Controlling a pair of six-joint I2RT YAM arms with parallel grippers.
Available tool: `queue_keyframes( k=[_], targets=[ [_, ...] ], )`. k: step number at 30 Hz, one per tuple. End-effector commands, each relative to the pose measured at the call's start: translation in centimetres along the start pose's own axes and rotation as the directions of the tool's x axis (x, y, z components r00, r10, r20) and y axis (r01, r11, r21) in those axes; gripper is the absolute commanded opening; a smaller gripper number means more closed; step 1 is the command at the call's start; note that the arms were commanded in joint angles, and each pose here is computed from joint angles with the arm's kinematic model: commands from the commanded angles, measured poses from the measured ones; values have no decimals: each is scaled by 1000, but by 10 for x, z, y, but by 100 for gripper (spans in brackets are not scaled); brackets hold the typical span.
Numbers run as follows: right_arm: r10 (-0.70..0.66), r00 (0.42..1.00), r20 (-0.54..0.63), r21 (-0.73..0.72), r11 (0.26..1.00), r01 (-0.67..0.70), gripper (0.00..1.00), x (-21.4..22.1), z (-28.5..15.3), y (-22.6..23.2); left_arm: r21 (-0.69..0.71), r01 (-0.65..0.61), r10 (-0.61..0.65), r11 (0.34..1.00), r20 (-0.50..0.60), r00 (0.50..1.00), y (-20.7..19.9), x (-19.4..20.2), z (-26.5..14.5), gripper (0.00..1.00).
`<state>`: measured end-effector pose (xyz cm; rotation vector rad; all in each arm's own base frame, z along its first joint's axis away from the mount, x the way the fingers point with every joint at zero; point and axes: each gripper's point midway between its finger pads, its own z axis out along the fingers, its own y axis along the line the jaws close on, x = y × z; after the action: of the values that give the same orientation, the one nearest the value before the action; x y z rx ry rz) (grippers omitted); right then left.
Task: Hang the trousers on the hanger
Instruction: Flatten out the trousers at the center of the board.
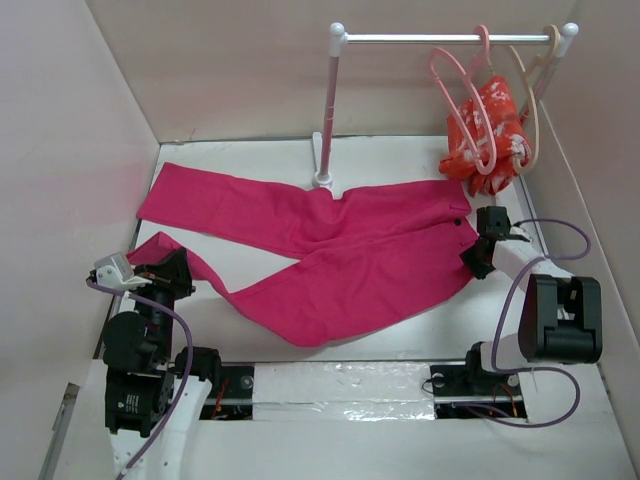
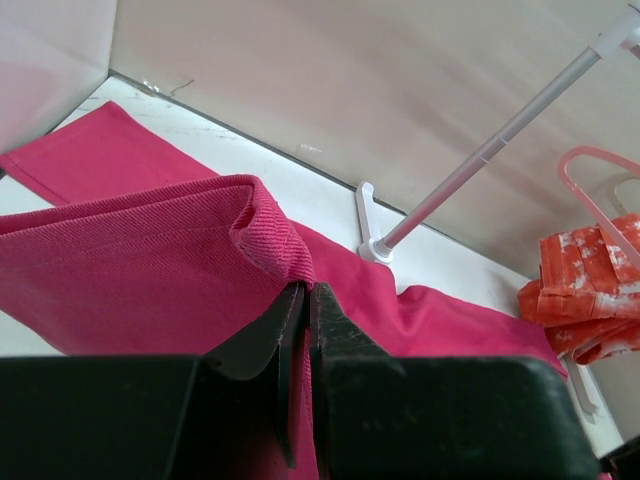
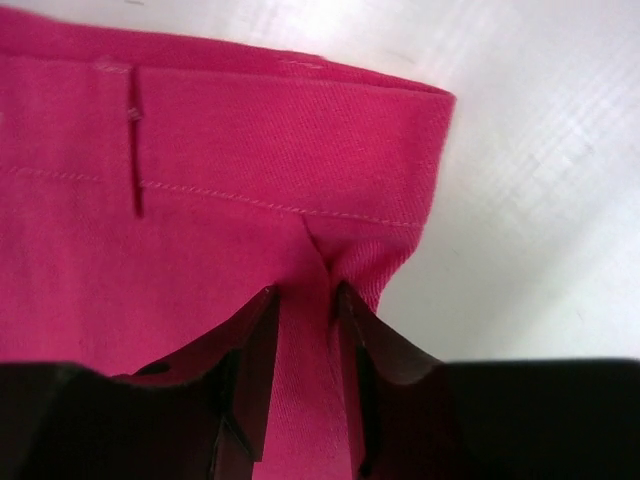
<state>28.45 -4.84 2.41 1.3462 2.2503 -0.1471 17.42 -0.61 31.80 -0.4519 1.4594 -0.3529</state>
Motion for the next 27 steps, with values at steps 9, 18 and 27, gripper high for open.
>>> queue_keyframes(
  k=[9, 18, 27],
  targets=[
    [233, 955, 184, -27, 972, -232, 58, -52, -21, -55, 34, 12, -14, 999, 39, 999, -8, -11, 1, 0],
    [213, 974, 81, -75, 976, -207, 57, -54, -6, -45, 33, 15, -16, 999, 43, 999, -8, -12, 0, 0],
    [147, 984, 97, -130, 982, -134, 54, -63, -3, -29, 34, 14, -15, 999, 39, 999, -9, -11, 1, 0]
  ],
)
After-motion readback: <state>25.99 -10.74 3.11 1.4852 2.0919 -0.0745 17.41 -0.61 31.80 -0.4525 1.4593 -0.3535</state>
